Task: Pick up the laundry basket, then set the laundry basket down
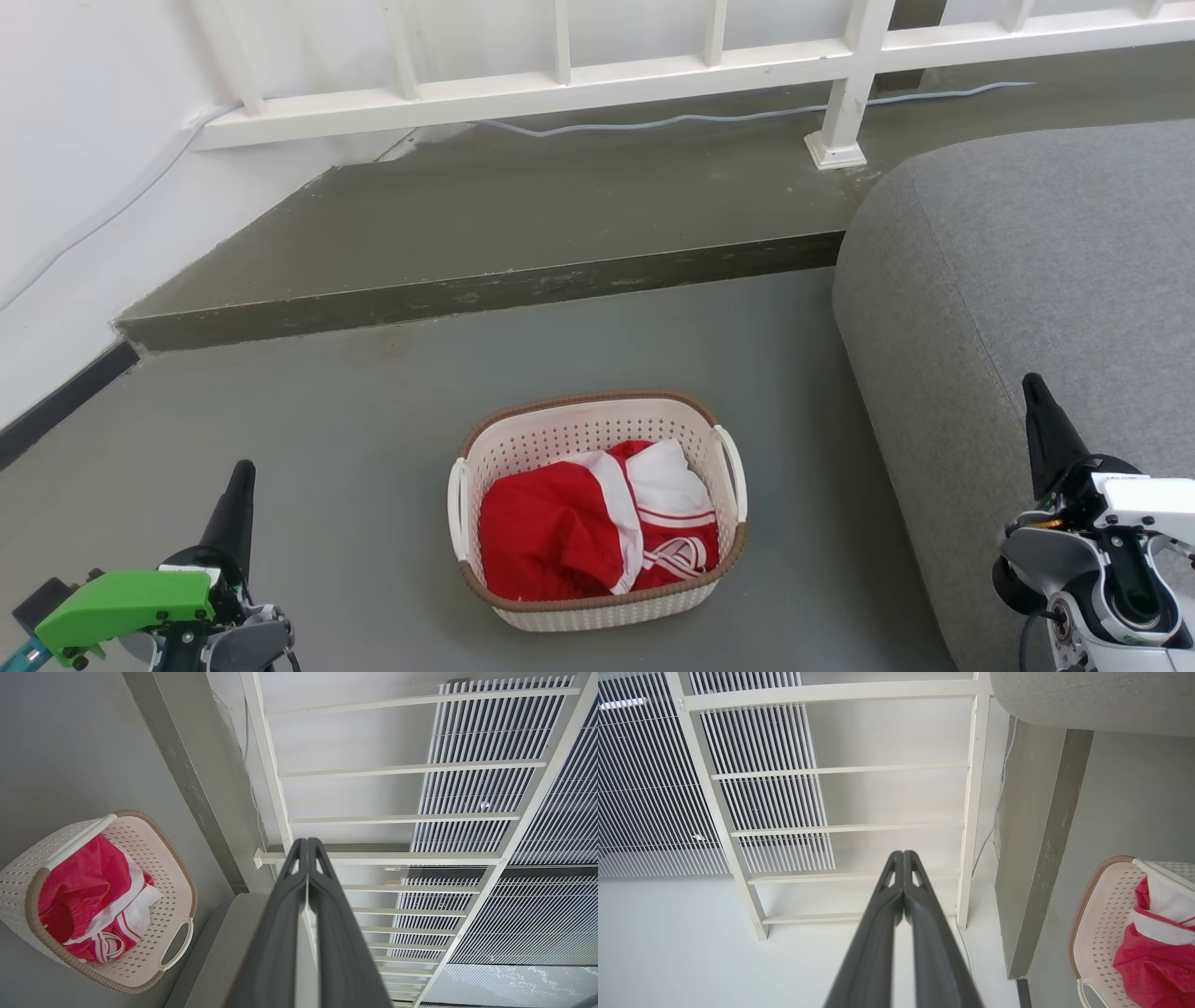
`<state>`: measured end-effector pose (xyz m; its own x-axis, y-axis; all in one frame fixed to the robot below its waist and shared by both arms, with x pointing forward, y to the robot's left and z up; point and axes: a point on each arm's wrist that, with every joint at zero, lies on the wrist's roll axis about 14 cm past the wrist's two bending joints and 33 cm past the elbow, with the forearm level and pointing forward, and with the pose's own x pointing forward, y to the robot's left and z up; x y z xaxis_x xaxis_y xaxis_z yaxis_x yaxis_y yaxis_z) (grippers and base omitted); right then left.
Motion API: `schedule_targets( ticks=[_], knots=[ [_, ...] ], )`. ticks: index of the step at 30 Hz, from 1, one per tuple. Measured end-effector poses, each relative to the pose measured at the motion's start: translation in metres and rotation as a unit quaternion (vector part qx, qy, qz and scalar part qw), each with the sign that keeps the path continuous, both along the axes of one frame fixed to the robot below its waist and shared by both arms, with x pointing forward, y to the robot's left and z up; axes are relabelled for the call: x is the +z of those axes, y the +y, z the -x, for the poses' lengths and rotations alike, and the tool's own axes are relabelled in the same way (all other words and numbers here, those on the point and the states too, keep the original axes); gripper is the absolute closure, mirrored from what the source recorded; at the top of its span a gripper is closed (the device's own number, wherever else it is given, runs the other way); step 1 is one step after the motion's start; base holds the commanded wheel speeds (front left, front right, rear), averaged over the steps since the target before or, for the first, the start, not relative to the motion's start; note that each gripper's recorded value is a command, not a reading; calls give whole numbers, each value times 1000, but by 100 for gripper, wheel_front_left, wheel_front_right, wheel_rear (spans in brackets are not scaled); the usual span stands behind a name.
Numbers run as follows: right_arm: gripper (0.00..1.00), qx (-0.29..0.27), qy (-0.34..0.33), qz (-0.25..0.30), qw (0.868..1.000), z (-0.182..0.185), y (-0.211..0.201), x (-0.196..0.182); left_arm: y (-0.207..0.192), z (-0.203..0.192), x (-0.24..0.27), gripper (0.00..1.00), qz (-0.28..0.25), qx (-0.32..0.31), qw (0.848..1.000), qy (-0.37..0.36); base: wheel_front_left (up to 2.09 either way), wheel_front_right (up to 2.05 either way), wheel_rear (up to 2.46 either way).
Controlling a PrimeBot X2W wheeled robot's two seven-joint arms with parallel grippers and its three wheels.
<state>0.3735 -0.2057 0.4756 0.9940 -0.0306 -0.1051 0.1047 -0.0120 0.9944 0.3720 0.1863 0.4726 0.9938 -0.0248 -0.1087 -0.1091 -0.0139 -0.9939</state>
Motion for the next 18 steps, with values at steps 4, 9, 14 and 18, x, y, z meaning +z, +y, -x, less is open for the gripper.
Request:
schedule_targets(
  ticks=[4, 9, 14, 18],
  knots=[
    [100, 0, 0, 0, 1000, 0, 0, 0, 0, 0, 0, 100, 0, 0, 1000, 0, 0, 0, 0],
    [100, 0, 1, 0, 1000, 0, 0, 0, 0, 0, 0, 100, 0, 0, 1000, 0, 0, 0, 0],
    [100, -1, 1, 0, 1000, 0, 0, -1, 0, 0, 0, 100, 0, -1, 1000, 0, 0, 0, 0],
    [100, -1, 1, -1, 1000, 0, 0, -1, 0, -1, 1, 100, 0, -1, 1000, -1, 0, 0, 0]
  ],
)
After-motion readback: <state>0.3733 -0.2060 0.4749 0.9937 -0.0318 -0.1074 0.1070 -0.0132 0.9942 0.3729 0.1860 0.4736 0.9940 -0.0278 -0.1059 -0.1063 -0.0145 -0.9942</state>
